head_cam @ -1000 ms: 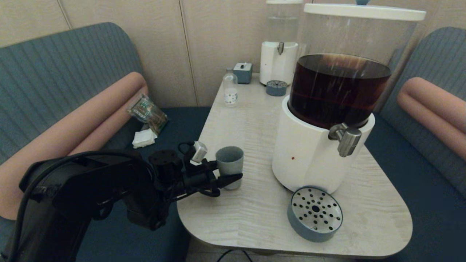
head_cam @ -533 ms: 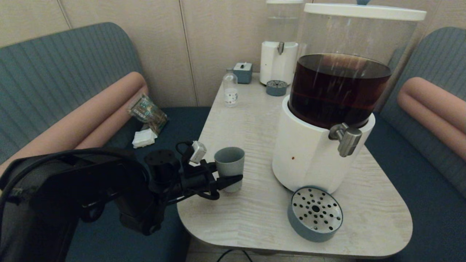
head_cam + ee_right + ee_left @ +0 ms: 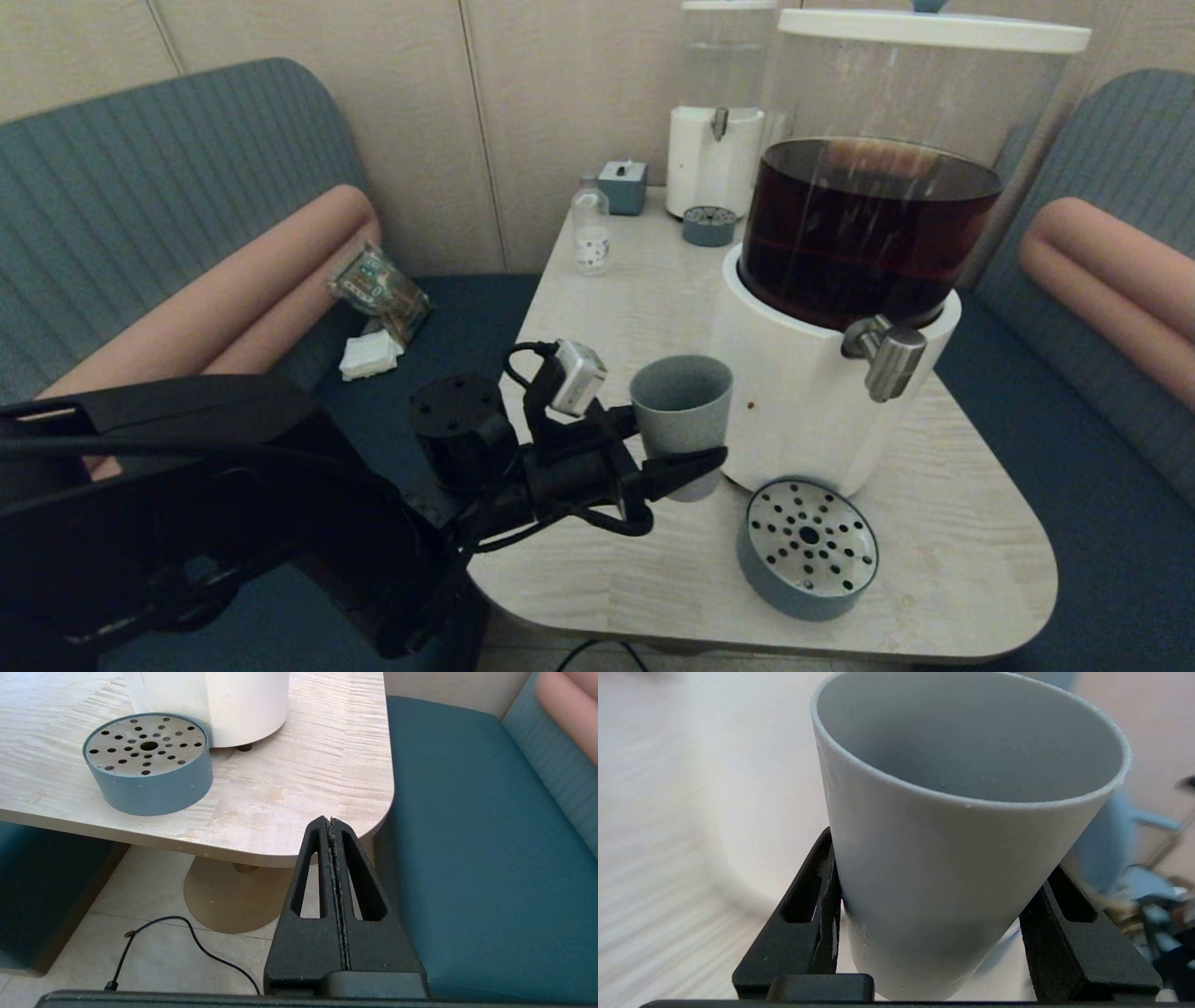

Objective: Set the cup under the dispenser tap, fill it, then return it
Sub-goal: Place it under the water dispenser

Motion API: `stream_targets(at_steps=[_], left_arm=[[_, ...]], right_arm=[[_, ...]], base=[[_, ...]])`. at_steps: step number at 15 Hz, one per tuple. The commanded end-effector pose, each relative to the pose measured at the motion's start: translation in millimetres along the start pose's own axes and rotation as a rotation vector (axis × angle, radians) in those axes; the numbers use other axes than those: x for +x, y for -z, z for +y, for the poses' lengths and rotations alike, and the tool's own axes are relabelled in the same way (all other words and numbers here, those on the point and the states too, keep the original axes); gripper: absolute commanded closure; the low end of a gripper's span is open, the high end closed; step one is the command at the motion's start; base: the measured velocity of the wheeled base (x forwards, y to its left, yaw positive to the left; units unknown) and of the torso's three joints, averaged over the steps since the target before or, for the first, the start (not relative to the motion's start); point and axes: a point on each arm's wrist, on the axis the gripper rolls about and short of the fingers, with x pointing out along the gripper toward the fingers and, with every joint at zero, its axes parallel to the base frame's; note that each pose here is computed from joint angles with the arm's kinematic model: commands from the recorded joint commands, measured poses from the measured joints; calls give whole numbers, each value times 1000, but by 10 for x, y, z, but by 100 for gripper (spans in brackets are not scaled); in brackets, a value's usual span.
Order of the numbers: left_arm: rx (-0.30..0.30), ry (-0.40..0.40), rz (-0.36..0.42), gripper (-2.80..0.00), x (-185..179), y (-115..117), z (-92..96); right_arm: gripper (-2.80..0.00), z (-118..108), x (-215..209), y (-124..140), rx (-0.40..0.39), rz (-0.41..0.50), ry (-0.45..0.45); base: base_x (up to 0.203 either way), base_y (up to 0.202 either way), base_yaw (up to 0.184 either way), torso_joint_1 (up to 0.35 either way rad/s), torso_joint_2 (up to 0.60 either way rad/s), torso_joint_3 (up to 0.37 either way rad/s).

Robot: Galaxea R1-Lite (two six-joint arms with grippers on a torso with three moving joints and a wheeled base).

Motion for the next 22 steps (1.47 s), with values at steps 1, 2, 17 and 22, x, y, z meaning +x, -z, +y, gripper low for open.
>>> stream_targets(at_steps=[1,2,17,22], left_arm=[[12,52,-37,0,165,-56,-154],[12,72,-43,0,253,-29,-206],[-18,163,-28,0,784,506,-312],[-14,166,-41,0,896,618,-256]], right_arm=[[0,0,0,0,-1,-1,-1],[0,0,0,0,-1,-1,-1],[0,0,0,0,-1,-1,-1],[0,0,0,2,-1,0,-1]], base=[[0,0,0,0,0,0],[0,0,0,0,0,0],[0,0,0,0,0,0],[0,0,0,0,0,0]])
